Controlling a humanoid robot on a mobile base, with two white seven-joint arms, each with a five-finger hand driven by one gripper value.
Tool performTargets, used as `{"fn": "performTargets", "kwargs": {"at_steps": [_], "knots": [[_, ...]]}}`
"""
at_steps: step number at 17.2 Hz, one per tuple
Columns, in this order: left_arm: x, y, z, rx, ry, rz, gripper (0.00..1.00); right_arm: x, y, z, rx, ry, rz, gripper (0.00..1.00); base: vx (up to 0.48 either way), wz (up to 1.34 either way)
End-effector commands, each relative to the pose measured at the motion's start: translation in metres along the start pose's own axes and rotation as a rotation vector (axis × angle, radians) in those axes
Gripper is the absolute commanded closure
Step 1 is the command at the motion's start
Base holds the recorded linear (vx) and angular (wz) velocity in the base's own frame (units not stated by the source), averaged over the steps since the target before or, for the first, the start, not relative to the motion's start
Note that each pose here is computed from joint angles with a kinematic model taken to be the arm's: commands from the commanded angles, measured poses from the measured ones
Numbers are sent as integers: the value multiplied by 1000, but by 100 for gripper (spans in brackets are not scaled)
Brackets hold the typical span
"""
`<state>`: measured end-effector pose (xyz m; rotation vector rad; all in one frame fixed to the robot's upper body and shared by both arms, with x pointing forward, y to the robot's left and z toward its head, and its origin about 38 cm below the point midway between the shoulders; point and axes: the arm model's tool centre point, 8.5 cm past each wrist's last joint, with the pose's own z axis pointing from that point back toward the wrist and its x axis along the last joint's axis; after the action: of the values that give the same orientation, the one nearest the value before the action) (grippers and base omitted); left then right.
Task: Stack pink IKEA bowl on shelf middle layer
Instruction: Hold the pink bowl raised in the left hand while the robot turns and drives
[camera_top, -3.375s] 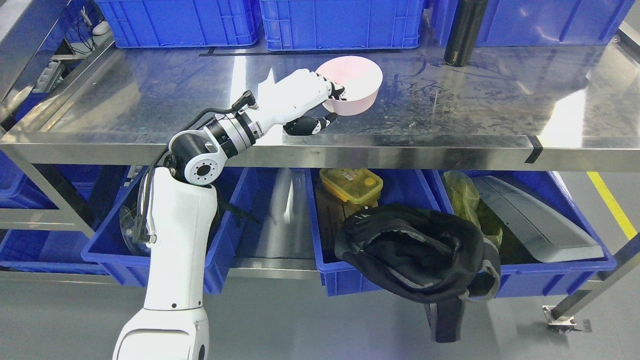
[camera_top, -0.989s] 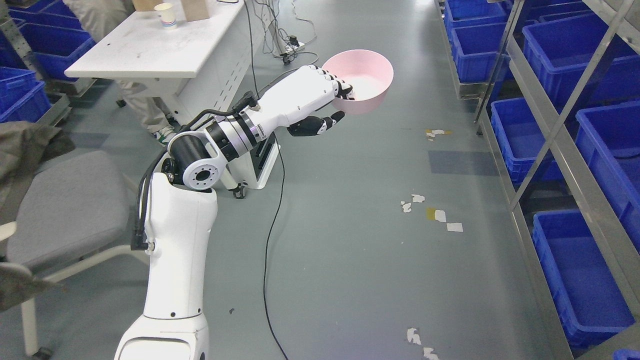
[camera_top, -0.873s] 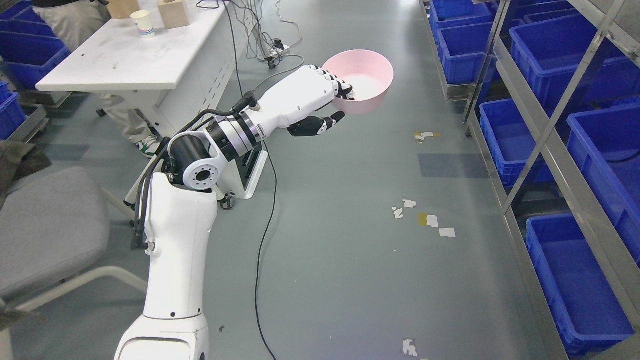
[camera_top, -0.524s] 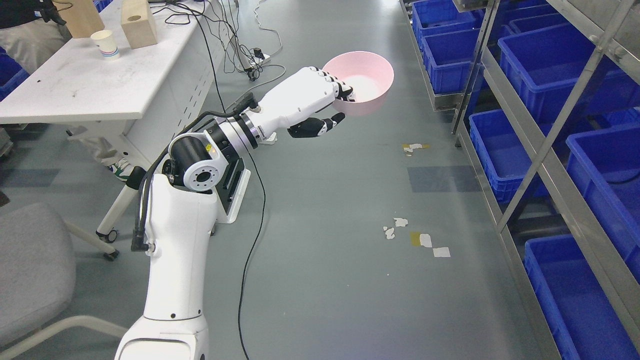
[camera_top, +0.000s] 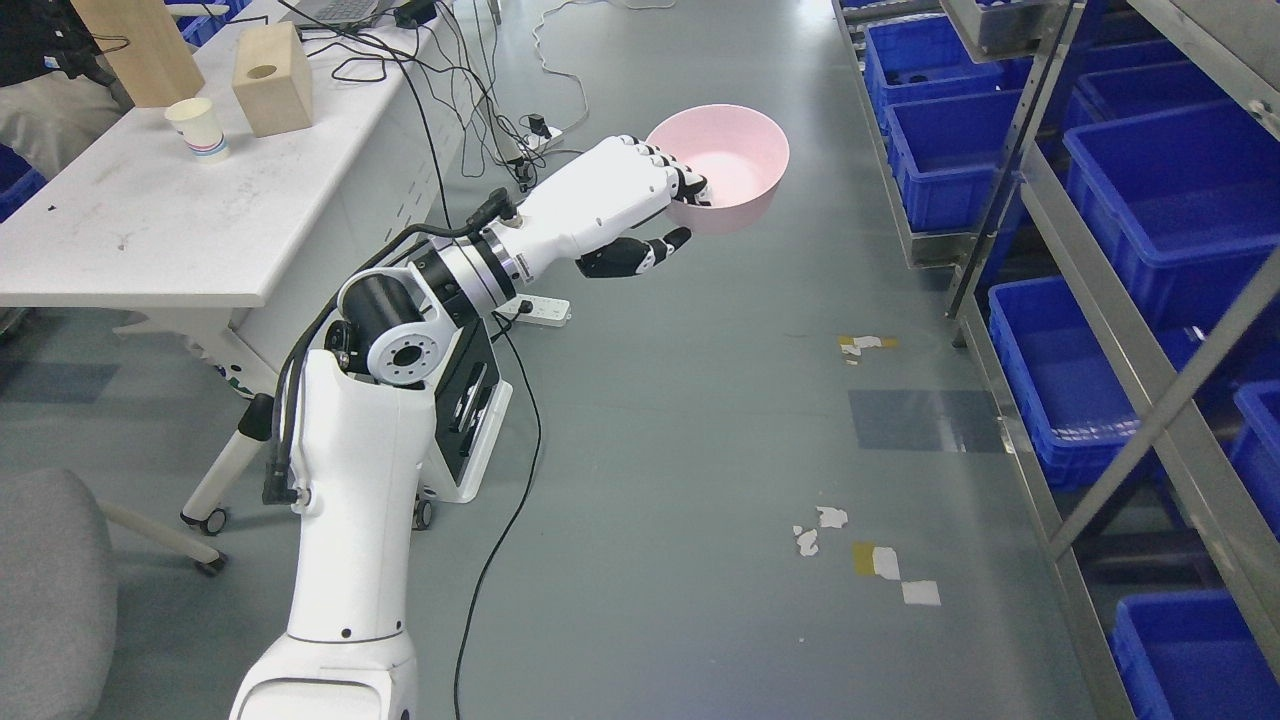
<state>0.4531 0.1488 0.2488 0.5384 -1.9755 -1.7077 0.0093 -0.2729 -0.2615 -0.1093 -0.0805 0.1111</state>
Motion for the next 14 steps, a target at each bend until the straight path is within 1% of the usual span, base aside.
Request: {"fn": "performTargets", "kwargs": {"at_steps": [1, 9, 14], "knots": [[-9, 3, 9, 4, 24, -4, 99, -10, -10, 0, -15, 8, 2, 0, 317, 223], [-3, 13, 0, 25, -17, -10, 99, -10, -10, 0, -15, 8, 2, 0, 276, 202], [-2, 18, -2, 30, -22, -15, 99, -10, -10, 0, -15, 8, 1, 0, 194, 11]]}}
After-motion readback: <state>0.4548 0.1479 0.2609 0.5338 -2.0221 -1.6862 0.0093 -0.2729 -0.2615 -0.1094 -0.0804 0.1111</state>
